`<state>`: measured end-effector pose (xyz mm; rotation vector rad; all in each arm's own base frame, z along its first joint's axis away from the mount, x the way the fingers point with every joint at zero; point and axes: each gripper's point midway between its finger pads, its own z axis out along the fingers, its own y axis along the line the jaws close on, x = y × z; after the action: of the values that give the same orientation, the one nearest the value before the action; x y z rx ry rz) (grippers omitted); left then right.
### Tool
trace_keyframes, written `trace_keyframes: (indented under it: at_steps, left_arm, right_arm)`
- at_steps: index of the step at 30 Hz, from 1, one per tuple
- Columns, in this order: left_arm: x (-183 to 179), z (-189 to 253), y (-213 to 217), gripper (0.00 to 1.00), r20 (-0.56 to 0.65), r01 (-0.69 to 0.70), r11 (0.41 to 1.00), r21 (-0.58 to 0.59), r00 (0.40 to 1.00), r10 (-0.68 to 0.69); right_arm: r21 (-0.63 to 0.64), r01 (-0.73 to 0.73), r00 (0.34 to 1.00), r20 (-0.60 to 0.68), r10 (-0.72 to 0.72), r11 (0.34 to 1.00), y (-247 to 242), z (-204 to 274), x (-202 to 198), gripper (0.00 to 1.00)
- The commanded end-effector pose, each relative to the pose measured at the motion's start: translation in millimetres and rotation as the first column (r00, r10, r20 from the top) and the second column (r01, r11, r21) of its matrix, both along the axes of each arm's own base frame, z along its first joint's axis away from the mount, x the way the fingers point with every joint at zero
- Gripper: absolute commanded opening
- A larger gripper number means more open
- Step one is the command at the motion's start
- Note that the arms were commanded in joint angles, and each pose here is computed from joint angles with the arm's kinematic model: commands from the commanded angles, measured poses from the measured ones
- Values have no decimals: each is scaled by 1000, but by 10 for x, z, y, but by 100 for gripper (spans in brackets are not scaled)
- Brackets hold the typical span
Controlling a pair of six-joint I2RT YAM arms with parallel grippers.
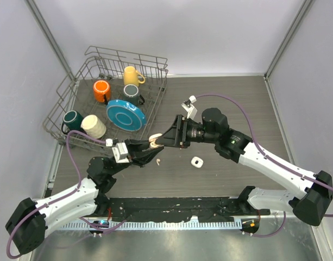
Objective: Insert the wireless bluetooth earbuds into the charging case
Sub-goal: Open the charging case.
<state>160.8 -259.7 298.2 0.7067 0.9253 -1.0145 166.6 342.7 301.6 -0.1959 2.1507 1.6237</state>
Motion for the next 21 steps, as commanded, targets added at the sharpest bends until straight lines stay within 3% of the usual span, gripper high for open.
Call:
trace_keyframes:
  at_steps: [1,7,17,21]
  left_arm:
    - [17,206,27,1,64,-26,999,-34,998,28]
    - [40,209,10,1,67,-32,999,-29,997,34]
    - [89,194,9,3,58,-50,998,-27,997,52]
    - [99,180,10,3,51,-55,998,-25,997,56]
  right_arm:
    - [47,-58,998,7,58,997,66,163,-53,62]
    - [53,-91,996,-15,92,994,105,132,-92,56]
    - [74,-122,992,-14,123,990,119,155,-139,28]
    - [73,-125,992,-3,126,989,111,161,-147,25]
